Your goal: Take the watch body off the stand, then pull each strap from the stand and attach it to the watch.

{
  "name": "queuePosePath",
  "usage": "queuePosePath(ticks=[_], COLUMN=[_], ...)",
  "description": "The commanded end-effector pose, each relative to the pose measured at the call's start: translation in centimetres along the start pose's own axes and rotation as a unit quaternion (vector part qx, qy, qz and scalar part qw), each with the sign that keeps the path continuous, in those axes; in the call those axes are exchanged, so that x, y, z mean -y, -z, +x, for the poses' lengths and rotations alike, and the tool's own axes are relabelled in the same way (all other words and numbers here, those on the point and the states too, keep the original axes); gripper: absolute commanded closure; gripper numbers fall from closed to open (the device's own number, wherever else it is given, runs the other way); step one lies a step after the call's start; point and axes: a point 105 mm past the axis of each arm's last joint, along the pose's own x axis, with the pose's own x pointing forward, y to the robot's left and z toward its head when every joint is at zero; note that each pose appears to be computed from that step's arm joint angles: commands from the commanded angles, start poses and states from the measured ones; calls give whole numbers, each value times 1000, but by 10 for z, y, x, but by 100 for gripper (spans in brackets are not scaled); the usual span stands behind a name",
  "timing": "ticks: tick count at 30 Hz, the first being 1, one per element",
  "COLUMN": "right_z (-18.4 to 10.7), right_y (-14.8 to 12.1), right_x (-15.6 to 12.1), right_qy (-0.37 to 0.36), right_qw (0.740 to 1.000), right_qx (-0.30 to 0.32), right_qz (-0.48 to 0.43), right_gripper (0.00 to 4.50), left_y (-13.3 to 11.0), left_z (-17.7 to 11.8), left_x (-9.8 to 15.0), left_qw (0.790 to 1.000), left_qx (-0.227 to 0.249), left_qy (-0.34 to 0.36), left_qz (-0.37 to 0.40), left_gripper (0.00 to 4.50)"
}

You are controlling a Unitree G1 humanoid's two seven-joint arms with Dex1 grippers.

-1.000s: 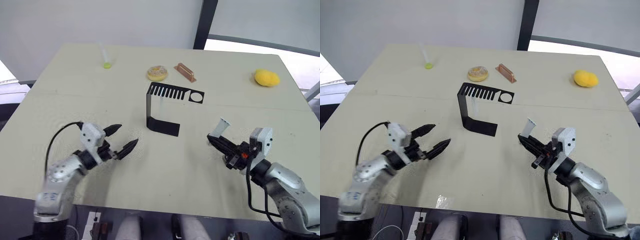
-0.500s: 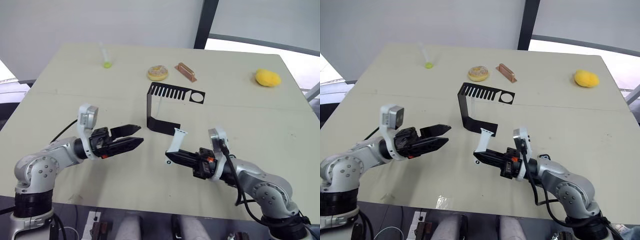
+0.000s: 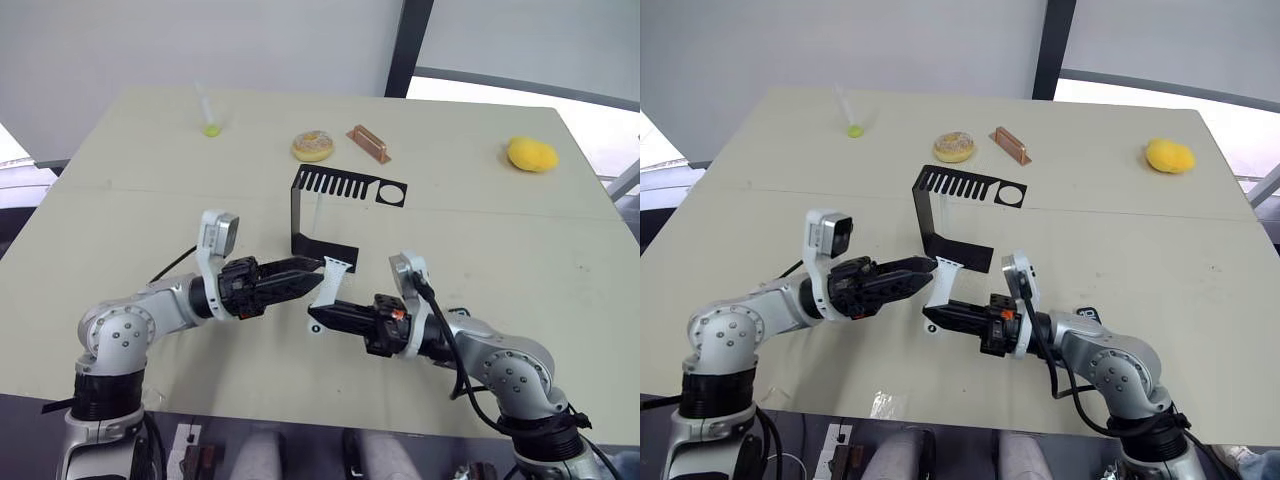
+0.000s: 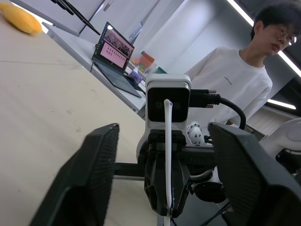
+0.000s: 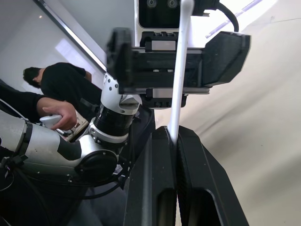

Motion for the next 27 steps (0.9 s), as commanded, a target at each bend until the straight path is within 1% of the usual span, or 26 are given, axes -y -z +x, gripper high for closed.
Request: queuePosePath(ticks=[1, 7, 27], right_z=[5, 8, 10], right_y=[-4, -2, 1], right_x=[-10, -14, -13], right_qy=[-27, -34, -33], right_qw=[1000, 999, 999], right_qx=[10, 9, 8], right_qz=[-5, -1, -1], right_gripper=[450, 450, 450], left_y=[-5, 4, 4], left_z=[1, 3, 8], left_x=[5, 7, 4], left_qw=[1000, 999, 999], left_qx=[20, 8, 13], left_qy=[15, 20, 29], left_qz=[-12, -28, -32], left_gripper=[179, 179, 179])
